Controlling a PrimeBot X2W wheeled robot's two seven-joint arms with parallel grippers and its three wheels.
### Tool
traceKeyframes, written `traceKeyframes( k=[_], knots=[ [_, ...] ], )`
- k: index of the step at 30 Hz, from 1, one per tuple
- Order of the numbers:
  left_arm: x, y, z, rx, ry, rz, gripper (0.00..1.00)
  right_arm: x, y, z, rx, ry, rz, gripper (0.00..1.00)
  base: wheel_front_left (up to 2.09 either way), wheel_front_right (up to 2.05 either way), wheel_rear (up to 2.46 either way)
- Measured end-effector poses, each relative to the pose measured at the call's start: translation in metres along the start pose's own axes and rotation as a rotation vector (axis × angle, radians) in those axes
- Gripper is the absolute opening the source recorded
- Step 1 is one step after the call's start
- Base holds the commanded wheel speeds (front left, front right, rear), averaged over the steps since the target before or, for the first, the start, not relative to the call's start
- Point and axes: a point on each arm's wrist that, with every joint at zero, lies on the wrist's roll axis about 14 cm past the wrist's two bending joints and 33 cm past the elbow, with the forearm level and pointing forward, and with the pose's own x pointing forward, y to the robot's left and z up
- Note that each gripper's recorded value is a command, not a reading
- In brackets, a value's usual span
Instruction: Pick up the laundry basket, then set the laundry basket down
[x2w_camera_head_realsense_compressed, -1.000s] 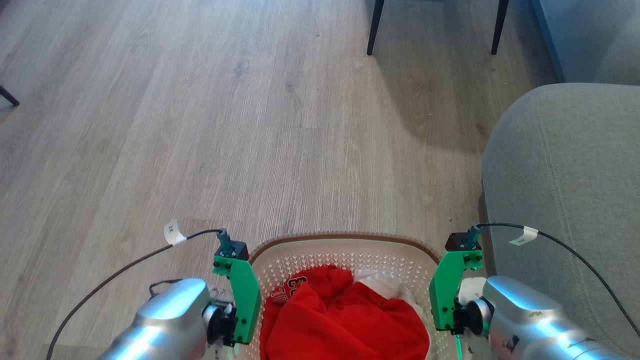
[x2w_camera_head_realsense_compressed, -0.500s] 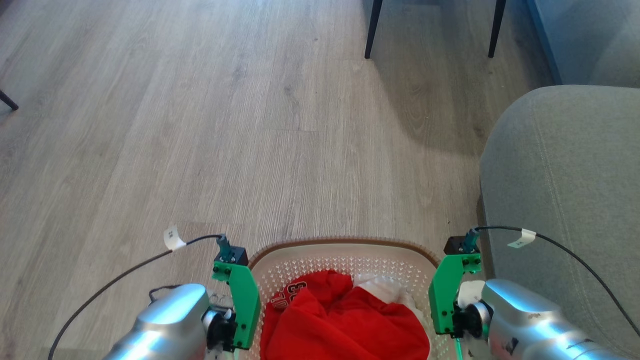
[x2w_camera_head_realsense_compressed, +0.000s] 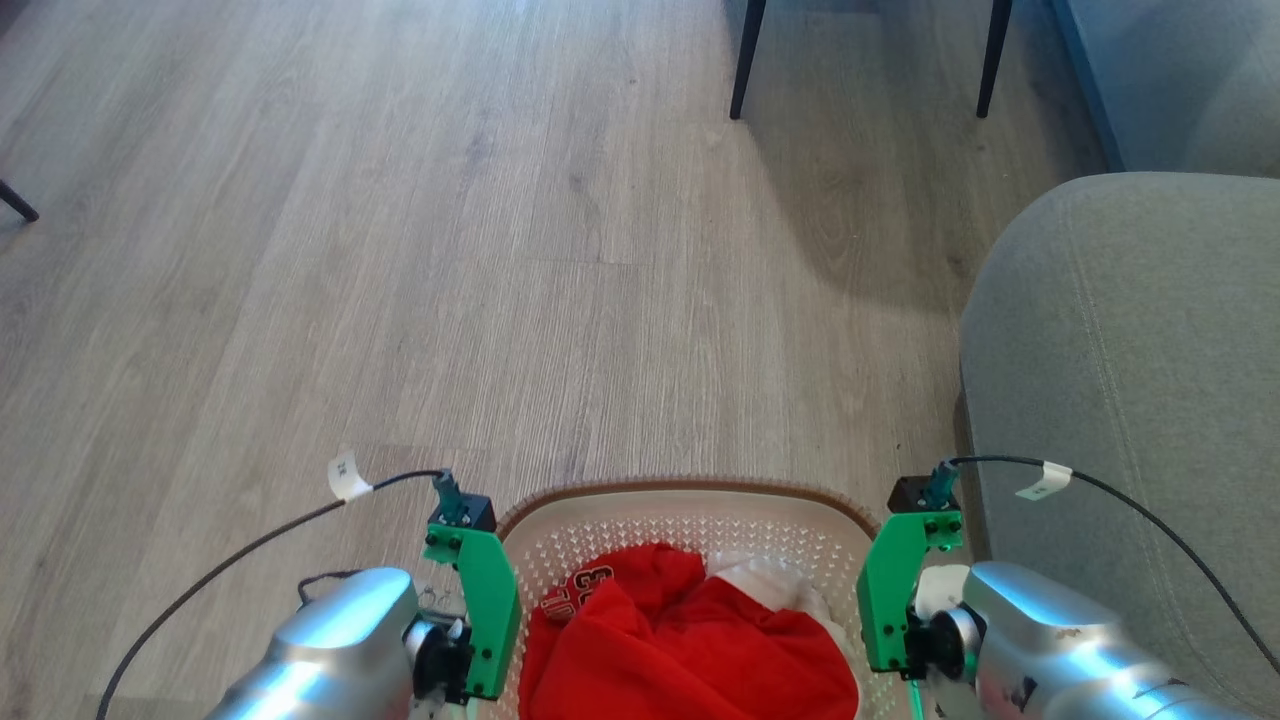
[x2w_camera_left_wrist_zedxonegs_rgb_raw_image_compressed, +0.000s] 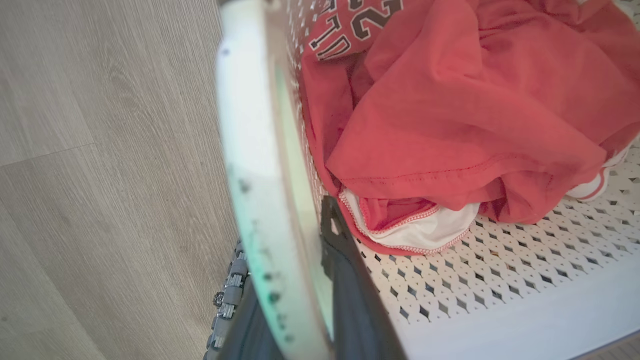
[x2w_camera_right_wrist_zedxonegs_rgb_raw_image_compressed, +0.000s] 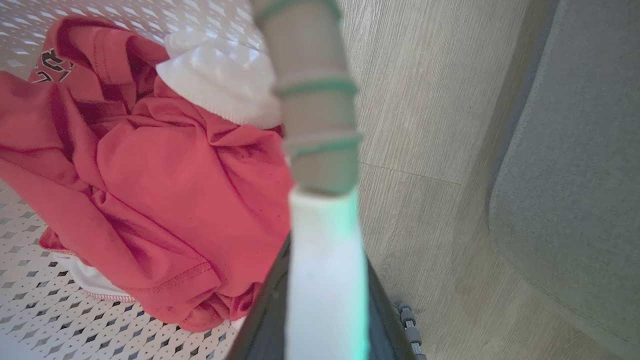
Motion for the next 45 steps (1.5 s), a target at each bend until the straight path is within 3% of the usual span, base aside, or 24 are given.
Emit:
traceKeyframes(
  k=[45],
  knots=[
    [-0.0007,-0.0004,-0.0009,0.0,0.006,0.0,0.0,0.0003,0.0011,-0.0035,0.013,0.003,0.005,0.0,0.0,0.0,0.0]
  ],
)
